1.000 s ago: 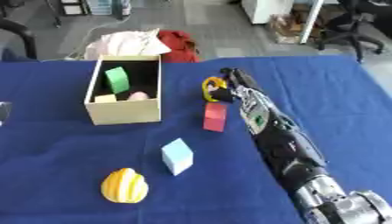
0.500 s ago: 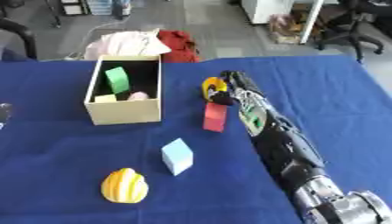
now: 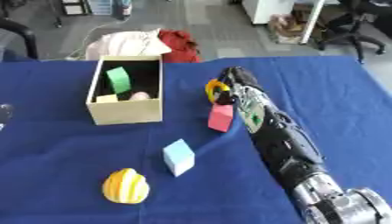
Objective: Pick up objects on the table and place them in the box.
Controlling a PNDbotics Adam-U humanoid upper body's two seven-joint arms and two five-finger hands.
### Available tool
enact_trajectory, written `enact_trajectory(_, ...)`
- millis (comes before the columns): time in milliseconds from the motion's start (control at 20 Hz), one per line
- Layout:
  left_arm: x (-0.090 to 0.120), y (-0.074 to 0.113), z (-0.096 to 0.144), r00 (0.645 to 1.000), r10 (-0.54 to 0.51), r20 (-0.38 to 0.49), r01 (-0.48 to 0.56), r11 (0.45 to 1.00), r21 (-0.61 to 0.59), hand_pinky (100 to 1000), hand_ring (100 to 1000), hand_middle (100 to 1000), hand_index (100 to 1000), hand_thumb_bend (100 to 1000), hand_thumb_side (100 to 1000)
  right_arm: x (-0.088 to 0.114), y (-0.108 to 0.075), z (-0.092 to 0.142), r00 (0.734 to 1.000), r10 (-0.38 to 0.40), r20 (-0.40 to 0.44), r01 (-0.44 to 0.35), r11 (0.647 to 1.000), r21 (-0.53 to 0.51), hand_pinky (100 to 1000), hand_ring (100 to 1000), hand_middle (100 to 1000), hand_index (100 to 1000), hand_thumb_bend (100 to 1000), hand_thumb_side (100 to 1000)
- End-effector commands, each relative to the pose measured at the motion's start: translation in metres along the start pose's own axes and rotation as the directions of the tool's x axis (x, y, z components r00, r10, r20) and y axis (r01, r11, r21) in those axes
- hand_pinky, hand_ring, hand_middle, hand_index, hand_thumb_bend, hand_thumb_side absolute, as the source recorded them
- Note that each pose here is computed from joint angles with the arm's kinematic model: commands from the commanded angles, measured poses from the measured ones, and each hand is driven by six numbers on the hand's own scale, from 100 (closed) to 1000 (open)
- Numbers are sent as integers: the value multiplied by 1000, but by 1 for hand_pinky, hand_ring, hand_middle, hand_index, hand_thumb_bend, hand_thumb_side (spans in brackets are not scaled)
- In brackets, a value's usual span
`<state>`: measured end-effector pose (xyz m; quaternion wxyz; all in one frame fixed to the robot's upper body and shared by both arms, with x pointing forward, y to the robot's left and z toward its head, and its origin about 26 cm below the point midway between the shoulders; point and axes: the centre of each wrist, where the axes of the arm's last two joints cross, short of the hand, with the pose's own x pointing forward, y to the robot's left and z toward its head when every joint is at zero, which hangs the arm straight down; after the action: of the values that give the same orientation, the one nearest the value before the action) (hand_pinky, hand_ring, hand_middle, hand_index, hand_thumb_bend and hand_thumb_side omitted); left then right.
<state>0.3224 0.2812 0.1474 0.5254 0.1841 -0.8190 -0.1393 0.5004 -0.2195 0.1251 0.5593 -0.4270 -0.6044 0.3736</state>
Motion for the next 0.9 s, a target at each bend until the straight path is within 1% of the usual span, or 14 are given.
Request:
enact_trajectory(50, 6, 5, -3, 1000, -7, 25, 7, 1000, 7, 857, 672, 672, 714, 535, 421, 0, -17, -4, 1000, 27, -5, -28, 996, -79, 769, 570, 301, 404, 100, 100)
enact_trajectory(250, 5, 5, -3, 1000, -6, 23, 6, 1000, 9, 858, 672, 672, 713, 529, 422, 4, -25, -5, 1000, 24, 14, -22, 990, -138, 762, 556, 282, 387, 100, 100)
enact_trajectory(450, 5, 5, -3, 1000, -4, 23, 4, 1000, 12, 859, 672, 671, 713, 515, 423, 18, -42, -7, 996, 5, 95, 13, 982, -190, 761, 549, 278, 383, 100, 100)
enact_trajectory(600, 5, 5, -3, 1000, -5, 23, 4, 1000, 13, 859, 671, 671, 713, 510, 424, 34, -56, -7, 985, -23, 174, 60, 975, -214, 760, 543, 278, 384, 100, 100)
enact_trajectory(750, 5, 5, -3, 1000, -5, 24, 5, 1000, 13, 860, 671, 671, 712, 505, 424, 55, -67, -5, 961, -55, 272, 114, 972, -206, 762, 540, 277, 384, 100, 100)
enact_trajectory(900, 6, 5, -4, 1000, -5, 26, 5, 1000, 10, 859, 670, 670, 712, 504, 425, 84, -75, -1, 916, -69, 394, 142, 977, -159, 765, 542, 279, 386, 100, 100)
